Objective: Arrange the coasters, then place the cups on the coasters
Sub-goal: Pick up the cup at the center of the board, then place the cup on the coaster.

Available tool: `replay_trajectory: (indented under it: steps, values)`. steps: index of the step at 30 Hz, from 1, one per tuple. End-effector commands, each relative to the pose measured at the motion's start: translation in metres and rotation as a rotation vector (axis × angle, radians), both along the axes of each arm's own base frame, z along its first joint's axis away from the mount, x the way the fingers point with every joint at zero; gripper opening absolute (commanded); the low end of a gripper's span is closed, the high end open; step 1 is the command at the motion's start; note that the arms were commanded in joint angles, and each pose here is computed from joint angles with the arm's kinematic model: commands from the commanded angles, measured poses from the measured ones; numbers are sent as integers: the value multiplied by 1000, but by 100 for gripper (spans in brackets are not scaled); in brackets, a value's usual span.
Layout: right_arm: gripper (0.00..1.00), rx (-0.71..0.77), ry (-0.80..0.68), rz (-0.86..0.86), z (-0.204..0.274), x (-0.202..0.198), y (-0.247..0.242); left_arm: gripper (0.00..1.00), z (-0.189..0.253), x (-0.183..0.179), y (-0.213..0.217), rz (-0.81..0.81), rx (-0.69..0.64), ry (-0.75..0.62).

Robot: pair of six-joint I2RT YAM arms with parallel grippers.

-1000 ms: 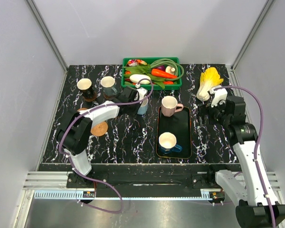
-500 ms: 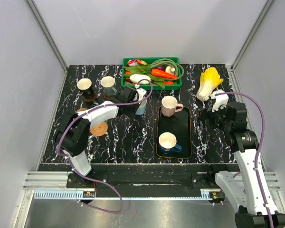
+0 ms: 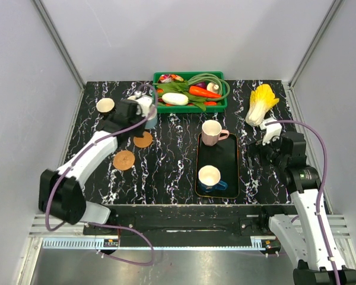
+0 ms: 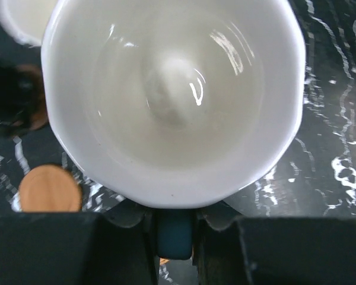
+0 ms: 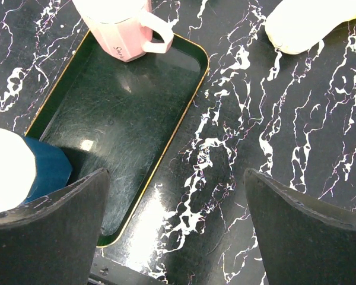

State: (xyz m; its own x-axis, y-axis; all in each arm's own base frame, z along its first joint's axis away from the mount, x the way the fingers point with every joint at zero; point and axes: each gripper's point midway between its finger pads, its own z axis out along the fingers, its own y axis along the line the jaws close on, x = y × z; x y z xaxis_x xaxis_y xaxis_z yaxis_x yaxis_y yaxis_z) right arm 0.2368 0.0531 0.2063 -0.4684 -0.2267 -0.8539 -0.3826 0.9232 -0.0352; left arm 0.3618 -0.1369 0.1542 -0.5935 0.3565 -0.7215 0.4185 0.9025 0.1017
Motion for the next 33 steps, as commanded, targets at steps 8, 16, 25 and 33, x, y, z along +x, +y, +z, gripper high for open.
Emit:
replay_trajectory:
  steps: [8, 16, 25, 33]
  values:
    - [100, 4, -25, 37, 3, 0, 6, 0, 48, -25, 132, 303, -3, -204]
    - [100, -27, 0, 41, -6, 3, 7, 0, 4, -39, 187, 451, -30, -119]
    - [100, -56, 13, 18, -13, 8, 1, 0, -17, -20, 209, 509, -52, -121]
    - [100, -71, 22, 6, -16, 10, -1, 0, -26, -14, 211, 533, -104, -105]
